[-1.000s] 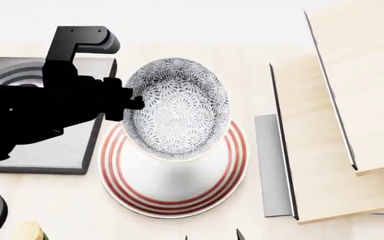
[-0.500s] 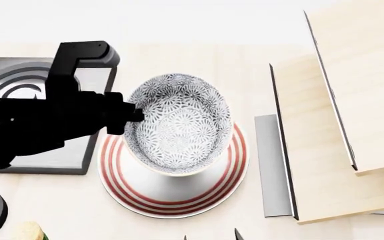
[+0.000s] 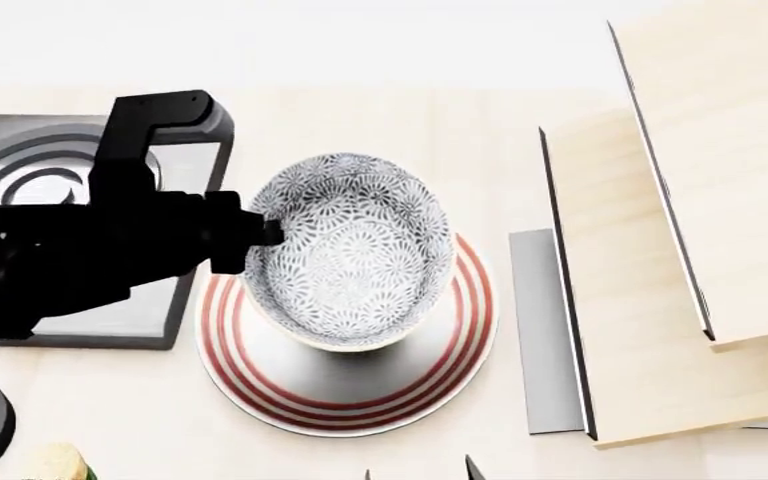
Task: Pick up the akita bowl and put it on the plate.
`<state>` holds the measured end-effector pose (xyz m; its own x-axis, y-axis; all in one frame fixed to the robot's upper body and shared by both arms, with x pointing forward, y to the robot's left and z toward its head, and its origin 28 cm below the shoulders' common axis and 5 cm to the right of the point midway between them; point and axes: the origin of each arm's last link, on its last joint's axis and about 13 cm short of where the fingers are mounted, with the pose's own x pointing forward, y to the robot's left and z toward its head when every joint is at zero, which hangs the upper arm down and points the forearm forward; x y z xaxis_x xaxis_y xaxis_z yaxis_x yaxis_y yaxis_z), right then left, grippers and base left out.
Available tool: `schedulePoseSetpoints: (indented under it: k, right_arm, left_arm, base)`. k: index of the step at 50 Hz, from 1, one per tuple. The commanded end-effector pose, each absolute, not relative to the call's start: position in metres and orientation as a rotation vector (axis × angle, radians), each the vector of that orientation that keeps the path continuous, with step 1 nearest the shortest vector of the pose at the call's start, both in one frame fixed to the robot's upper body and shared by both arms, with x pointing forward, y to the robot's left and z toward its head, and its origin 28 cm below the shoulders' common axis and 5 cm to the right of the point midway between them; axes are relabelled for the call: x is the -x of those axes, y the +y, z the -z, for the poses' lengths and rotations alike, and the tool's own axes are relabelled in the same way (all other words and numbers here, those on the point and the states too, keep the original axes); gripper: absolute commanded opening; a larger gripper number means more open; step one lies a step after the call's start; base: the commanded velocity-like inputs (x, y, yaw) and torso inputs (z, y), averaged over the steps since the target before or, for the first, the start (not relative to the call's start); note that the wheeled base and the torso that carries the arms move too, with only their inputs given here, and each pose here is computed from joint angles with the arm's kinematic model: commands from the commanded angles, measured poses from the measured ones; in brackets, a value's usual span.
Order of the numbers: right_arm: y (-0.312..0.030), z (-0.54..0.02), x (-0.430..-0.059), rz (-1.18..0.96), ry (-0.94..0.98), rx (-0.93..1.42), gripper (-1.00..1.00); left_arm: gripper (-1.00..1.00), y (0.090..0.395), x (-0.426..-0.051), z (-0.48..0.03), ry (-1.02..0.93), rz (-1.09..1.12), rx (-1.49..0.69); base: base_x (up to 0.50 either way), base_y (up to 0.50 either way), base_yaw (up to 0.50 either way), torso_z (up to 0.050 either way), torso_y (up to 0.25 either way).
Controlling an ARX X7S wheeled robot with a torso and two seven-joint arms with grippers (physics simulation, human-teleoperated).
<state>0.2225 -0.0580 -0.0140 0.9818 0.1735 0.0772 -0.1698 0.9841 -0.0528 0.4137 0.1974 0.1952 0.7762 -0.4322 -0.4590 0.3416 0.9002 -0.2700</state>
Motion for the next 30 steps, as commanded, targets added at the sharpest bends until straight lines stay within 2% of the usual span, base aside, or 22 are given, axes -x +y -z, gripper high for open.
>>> schedulePoseSetpoints:
  k: [1, 30]
  right_arm:
    - [-0.060, 0.032, -0.214, -0.165, 0.033, 0.109, 1.00]
    - [-0.059, 0.034, -0.213, -0.173, 0.037, 0.100, 1.00]
  left_arm:
    - [-1.00, 0.194, -0.417, -0.197, 0.515, 0.405, 0.211]
    - [-1.00, 0.190, -0.414, -0.182, 0.556, 0.412, 0.205]
  base:
    - [0.00, 0.00, 0.00, 0.000, 0.000]
    - [0.00, 0.00, 0.00, -0.001, -0.002]
